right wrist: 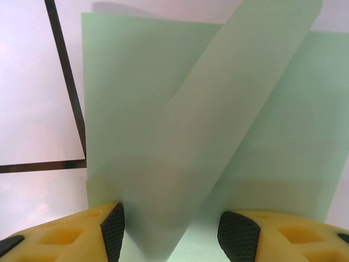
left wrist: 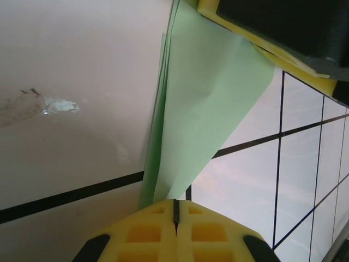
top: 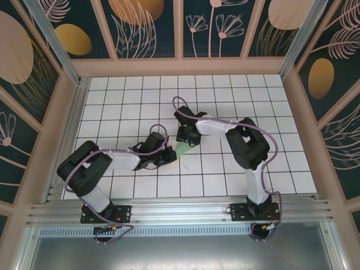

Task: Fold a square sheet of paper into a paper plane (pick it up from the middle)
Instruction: Fourth fold the wing at the center of the table.

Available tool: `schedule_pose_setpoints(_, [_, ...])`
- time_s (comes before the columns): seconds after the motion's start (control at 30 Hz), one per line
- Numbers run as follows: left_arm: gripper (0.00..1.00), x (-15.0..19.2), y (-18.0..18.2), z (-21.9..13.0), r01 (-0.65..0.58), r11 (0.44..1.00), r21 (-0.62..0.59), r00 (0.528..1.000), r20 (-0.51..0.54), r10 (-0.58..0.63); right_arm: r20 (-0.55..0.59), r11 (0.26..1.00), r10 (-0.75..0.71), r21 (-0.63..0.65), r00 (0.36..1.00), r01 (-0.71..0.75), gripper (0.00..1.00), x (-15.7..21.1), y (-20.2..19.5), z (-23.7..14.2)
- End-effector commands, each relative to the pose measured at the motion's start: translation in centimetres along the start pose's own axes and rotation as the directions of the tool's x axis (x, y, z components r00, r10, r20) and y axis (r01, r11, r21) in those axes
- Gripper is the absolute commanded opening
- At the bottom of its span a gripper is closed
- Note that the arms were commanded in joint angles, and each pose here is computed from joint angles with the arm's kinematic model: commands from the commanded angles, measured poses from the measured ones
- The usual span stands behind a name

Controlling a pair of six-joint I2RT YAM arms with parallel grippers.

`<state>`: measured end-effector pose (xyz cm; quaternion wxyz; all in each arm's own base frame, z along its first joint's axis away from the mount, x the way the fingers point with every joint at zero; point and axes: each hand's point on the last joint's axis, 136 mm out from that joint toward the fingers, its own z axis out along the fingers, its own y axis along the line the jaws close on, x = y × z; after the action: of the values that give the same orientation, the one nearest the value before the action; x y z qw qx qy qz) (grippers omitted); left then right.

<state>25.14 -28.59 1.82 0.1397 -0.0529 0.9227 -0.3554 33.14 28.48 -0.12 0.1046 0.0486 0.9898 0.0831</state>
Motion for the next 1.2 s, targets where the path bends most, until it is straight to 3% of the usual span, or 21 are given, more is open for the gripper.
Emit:
schedule_pose_setpoints(0.0, [0.01, 0.1, 1.1, 0.3, 0.002, 0.998, -0.059, 1.0, -0.004, -0.003, -0.25, 0.937, 0.051, 0.347, 0.967, 0.041, 0.58, 8.4, -11.0, 9.3])
schedule_pose_setpoints(0.27, [0.01, 0.6, 1.6, 0.4, 0.013, 0.998, -0.067, 1.0, -0.023, -0.015, -0.25, 0.936, 0.053, 0.35, 0.967, 0.039, 0.58, 8.4, -11.1, 9.4])
schedule_pose_setpoints(0.5, [0.03, -2.5, -4.2, -1.5, -0.001, 0.991, 0.132, 0.996, 0.086, -0.011, -0.252, 0.935, 0.054, 0.353, 0.966, 0.04, 0.58, 8.6, -11.3, 9.4])
schedule_pose_setpoints(1.17, [0.01, -1.5, -0.1, 1.0, 0.018, 1.0, -0.025, 0.999, 0.042, -0.017, -0.25, 0.938, 0.051, 0.345, 0.967, 0.04, 0.58, 8.5, -11.1, 9.4])
